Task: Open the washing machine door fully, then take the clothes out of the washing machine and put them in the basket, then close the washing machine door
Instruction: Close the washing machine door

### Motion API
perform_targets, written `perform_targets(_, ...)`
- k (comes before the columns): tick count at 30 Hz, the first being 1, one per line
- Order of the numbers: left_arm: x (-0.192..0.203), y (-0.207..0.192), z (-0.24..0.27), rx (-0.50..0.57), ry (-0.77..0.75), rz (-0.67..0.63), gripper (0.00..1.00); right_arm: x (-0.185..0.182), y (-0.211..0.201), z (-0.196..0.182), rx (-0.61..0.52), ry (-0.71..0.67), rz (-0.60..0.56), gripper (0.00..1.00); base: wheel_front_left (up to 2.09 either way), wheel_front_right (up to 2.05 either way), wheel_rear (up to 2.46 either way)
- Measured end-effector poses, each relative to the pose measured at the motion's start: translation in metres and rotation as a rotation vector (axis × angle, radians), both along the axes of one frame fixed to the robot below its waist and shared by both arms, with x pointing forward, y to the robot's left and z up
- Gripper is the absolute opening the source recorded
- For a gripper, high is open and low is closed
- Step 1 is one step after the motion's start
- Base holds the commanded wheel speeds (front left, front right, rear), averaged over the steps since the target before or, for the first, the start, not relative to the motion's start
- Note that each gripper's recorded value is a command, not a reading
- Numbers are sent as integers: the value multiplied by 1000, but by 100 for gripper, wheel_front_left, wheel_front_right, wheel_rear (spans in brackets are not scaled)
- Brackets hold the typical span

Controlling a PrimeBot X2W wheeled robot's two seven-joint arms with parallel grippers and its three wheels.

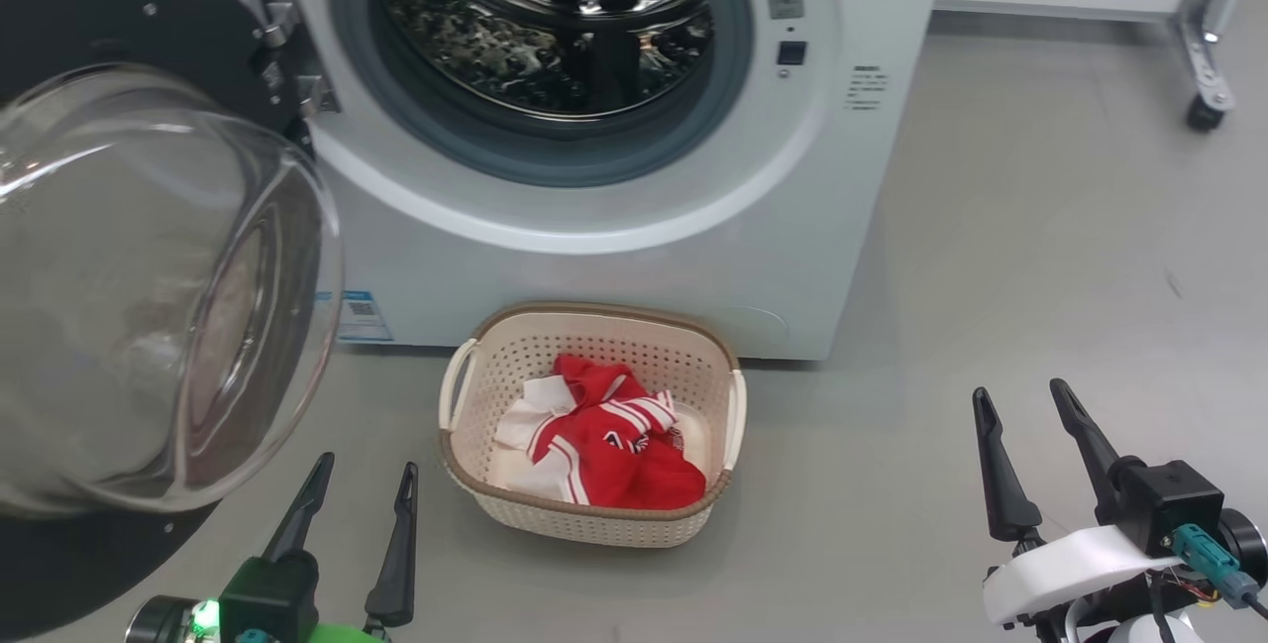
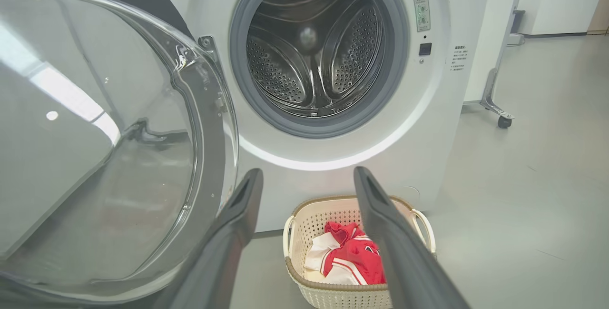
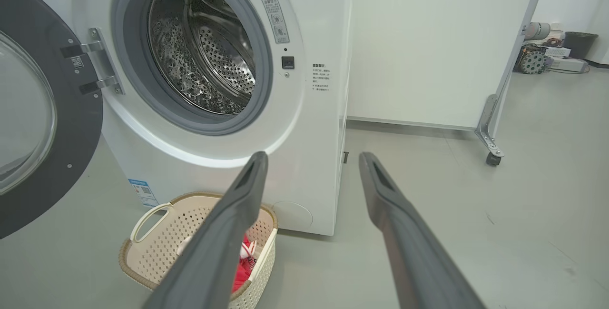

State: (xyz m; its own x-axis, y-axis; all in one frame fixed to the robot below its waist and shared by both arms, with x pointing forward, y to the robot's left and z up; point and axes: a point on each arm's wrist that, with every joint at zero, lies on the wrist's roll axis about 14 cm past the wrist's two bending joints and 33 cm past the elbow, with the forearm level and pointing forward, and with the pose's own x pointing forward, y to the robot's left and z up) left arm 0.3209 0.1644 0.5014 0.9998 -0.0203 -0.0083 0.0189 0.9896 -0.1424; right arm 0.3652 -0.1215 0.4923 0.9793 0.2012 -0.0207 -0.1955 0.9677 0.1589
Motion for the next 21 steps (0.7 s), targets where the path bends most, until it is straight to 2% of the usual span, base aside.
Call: perform_targets(21, -60, 79, 6, 9, -26, 316, 100, 12, 99, -2, 2, 12, 300, 100, 0, 0, 0)
